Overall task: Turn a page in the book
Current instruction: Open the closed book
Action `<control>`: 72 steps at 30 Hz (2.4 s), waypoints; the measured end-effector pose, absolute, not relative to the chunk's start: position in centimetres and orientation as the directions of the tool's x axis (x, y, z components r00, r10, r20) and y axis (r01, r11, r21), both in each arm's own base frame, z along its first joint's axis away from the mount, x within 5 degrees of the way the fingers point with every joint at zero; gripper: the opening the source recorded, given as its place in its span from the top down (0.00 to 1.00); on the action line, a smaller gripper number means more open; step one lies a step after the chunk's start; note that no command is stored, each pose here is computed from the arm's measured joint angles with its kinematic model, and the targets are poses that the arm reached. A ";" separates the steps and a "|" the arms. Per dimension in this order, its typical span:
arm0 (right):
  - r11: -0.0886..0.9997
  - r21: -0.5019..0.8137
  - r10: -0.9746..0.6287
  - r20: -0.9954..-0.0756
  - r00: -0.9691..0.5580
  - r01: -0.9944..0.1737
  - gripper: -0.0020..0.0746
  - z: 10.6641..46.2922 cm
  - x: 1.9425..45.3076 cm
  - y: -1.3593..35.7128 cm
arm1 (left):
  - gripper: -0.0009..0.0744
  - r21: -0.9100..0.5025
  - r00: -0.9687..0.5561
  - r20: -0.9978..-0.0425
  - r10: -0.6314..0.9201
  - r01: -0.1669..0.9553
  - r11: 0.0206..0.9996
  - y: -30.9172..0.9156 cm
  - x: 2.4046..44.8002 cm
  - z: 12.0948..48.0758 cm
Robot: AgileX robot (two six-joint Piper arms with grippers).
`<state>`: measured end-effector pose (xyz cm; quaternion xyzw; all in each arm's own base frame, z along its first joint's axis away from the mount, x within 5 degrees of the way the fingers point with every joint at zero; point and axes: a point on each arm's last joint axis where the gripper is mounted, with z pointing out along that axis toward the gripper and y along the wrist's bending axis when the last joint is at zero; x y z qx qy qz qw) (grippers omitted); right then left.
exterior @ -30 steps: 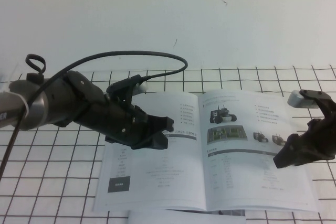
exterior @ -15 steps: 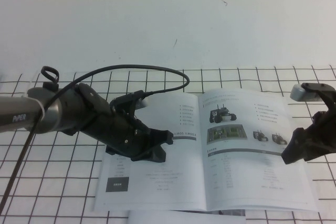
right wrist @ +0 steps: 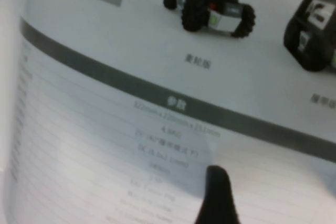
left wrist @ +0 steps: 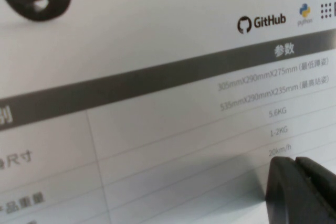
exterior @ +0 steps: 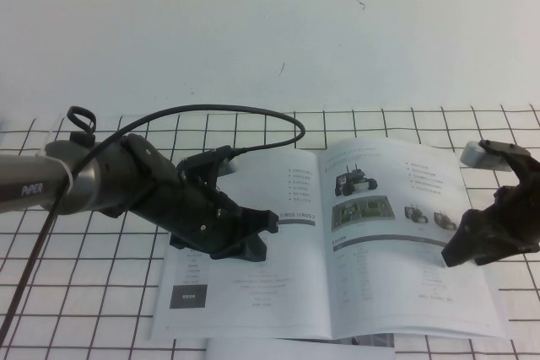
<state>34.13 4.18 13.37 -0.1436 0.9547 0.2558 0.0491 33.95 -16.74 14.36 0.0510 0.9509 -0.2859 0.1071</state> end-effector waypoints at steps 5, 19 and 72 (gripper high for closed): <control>0.800 0.528 -0.207 -0.207 -0.956 -0.287 0.34 13.6 34.5 4.7 | 0.99 -0.533 -0.972 -0.233 0.036 0.158 0.831 -16.7 33.9 14.4; 0.781 0.543 -0.211 -0.234 -0.949 -0.308 0.34 14.8 35.3 4.8 | 0.99 -0.533 -0.972 -0.233 0.036 0.158 0.831 -16.7 33.9 14.4; 0.767 0.519 -0.295 -0.236 -0.926 -0.377 0.34 16.8 35.8 3.7 | 0.99 -0.595 -0.935 -0.328 0.134 0.315 0.740 -20.7 32.0 17.8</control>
